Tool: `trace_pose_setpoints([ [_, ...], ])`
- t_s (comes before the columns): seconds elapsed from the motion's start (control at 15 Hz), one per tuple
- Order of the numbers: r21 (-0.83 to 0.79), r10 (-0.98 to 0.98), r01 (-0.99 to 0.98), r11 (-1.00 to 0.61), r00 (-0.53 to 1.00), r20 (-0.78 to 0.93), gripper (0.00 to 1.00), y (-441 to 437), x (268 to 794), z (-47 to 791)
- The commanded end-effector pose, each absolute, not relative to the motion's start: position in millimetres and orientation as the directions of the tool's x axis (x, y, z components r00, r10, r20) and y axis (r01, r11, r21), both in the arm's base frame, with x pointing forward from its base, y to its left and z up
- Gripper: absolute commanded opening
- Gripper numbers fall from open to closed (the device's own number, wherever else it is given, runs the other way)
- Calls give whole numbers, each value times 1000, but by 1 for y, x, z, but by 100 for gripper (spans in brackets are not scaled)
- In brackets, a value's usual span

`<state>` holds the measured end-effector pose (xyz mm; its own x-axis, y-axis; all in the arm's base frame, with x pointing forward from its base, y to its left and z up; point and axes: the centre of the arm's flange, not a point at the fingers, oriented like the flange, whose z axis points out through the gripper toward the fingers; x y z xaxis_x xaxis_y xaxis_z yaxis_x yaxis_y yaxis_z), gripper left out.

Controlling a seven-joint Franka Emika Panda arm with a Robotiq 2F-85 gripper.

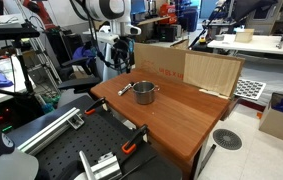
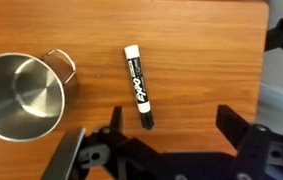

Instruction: Put the marker in the pot

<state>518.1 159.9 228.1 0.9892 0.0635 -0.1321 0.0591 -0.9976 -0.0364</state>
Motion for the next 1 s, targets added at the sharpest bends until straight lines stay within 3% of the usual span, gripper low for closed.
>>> trace_pose_setpoints([
  [0.0, 45, 58, 67, -997, 984, -168, 100, 166, 534, 203],
  [0.93, 204, 98, 149, -968, 965, -243, 100, 179, 544, 125],
])
